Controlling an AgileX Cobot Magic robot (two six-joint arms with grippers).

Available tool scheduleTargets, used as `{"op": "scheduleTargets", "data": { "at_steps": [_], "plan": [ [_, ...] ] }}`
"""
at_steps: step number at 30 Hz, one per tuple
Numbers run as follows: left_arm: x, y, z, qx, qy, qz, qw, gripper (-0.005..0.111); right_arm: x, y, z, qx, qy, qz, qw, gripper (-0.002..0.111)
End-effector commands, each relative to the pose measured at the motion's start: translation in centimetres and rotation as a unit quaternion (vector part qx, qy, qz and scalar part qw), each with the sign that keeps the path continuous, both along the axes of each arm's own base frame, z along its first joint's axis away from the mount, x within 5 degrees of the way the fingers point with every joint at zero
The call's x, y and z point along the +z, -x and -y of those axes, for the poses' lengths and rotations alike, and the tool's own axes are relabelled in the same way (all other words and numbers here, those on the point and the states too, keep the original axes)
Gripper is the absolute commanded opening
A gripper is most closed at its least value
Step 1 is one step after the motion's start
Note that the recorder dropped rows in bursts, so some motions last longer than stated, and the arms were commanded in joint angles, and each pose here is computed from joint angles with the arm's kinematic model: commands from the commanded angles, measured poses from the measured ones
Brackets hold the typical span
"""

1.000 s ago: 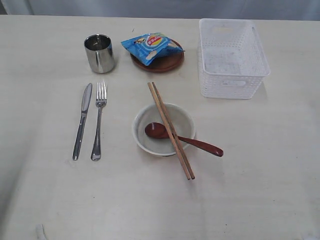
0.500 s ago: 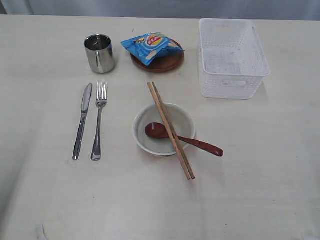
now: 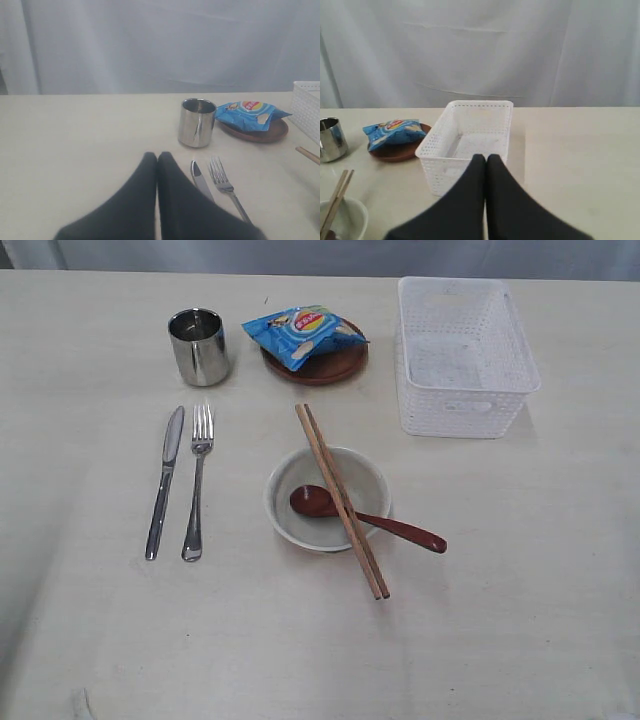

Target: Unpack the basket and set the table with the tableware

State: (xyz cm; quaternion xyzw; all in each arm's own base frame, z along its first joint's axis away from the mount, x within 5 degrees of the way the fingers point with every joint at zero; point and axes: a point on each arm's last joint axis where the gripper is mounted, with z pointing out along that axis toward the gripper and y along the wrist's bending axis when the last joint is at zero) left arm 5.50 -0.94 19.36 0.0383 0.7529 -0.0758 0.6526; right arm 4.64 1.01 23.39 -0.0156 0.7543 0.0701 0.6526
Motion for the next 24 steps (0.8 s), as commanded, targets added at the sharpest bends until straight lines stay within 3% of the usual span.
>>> {"op": "scheduleTargets", "data": {
  "at_steps": [1, 9, 24],
  "plan": [
    [0.0, 0.0, 0.0, -0.001, 0.003, 0.006, 1.0, 0.0, -1.3, -0.3, 0.7, -0.041, -0.014, -0.017, 0.999, 0.0],
    [0.0, 0.0, 0.0, -0.001, 0.003, 0.006, 1.0, 0.0, -4.1, -0.7, 0.8, -0.044, -0.002, -0.05, 0.998, 0.0],
    [0.0, 0.0, 0.0, -0.001, 0.003, 0.006, 1.0, 0.0, -5.2, -0.7, 0.8, -0.038, 0.028, -0.057, 0.997, 0.0]
  ]
}}
